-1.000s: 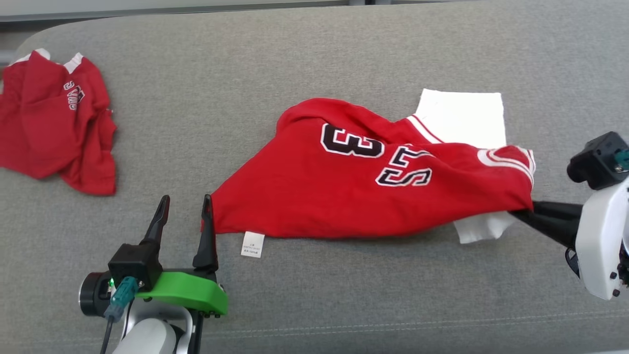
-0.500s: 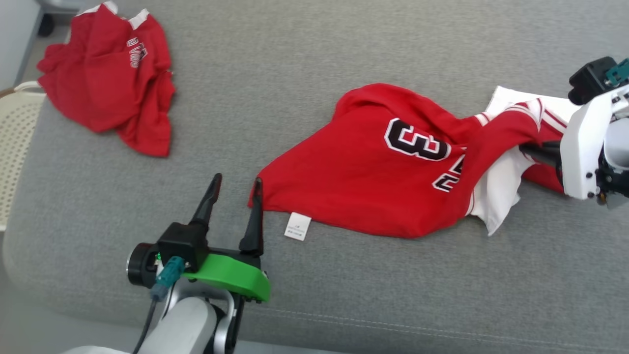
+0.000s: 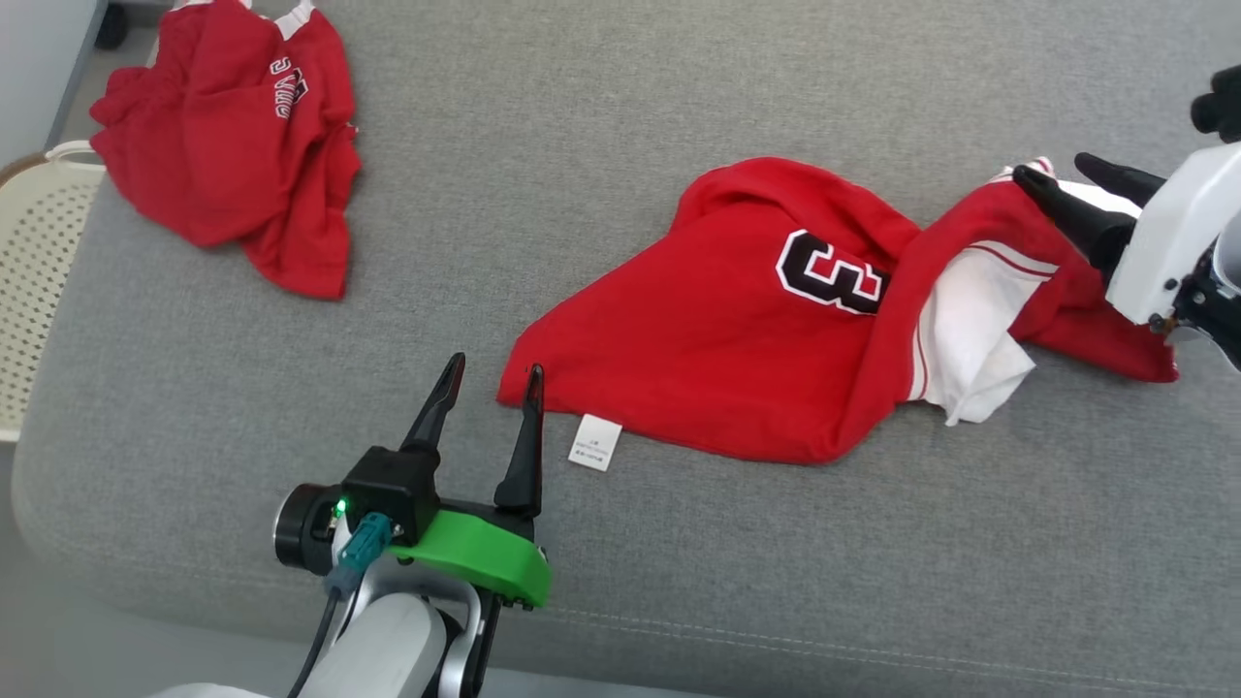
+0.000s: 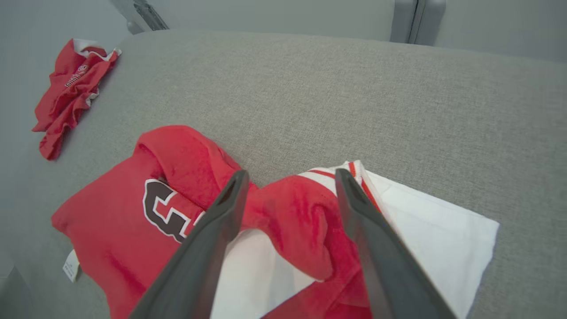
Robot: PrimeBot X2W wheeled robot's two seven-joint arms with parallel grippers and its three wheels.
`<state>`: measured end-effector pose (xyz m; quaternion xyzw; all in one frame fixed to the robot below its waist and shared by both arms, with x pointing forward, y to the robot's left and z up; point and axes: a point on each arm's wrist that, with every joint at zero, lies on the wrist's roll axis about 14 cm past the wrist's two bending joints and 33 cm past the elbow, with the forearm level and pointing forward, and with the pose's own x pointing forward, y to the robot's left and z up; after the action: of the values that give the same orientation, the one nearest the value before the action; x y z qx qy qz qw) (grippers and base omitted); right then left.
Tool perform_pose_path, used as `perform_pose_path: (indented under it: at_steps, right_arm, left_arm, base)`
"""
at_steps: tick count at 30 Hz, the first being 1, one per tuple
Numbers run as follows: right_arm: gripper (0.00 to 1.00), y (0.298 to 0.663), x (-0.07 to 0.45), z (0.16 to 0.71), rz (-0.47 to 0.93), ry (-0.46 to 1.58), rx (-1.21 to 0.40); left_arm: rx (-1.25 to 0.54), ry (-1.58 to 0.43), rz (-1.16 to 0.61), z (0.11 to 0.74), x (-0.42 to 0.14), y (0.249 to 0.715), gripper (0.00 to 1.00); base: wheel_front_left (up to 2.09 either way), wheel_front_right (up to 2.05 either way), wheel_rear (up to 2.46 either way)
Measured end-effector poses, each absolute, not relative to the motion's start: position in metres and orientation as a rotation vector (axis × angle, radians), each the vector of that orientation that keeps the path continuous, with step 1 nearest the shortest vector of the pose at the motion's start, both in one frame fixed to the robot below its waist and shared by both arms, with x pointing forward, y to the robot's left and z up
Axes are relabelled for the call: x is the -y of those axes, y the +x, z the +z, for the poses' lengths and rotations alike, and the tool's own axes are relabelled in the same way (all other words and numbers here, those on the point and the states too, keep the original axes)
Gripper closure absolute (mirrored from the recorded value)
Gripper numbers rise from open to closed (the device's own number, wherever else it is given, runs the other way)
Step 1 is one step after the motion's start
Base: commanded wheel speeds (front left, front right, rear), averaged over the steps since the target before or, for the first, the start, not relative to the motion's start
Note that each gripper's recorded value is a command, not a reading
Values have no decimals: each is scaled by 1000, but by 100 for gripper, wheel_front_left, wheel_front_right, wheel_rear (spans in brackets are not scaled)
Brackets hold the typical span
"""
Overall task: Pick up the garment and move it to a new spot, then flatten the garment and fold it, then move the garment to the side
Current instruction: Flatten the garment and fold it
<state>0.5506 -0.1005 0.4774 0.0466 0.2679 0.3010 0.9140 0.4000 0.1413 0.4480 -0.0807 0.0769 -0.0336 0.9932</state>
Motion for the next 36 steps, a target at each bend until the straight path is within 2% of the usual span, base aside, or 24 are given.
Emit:
perform_pose_path:
  at_steps: [5, 10, 14, 21, 29, 31, 33, 34, 36]
  right_arm:
    - [0, 526, 140, 488, 527, 275, -442]
    - [0, 489, 155, 472, 488, 336, -434]
    - [0, 472, 146, 463, 487, 401, -430]
    - [0, 471, 114, 450, 522, 516, -463]
    - [1, 477, 92, 436, 564, 532, -508]
    - [15, 478, 88, 434, 575, 530, -517]
    - [43, 477, 84, 430, 589, 519, -539]
    - [54, 476, 83, 429, 594, 516, -546]
    - [60, 477, 81, 429, 599, 514, -542]
  left_arm:
    - [-132, -165, -156, 455, -113, 405, 0]
    - [-116, -163, -216, 461, -94, 409, 0]
    - [-110, -158, -244, 464, -86, 411, 0]
    - [-126, -148, -224, 460, -93, 411, 0]
    - [-145, -144, -181, 453, -106, 408, 0]
    - [-146, -144, -174, 452, -108, 408, 0]
    - [-146, -144, -169, 452, -109, 408, 0]
    - [-146, -144, -167, 452, -110, 408, 0]
    - [-145, -146, -166, 452, -109, 408, 0]
  base:
    - [0, 0, 0]
    - [0, 0, 0]
    - [0, 0, 0]
    - [0, 0, 0]
    - [0, 0, 0]
    - [0, 0, 0]
    - [0, 0, 0]
    - [0, 0, 0]
    - [0, 0, 0]
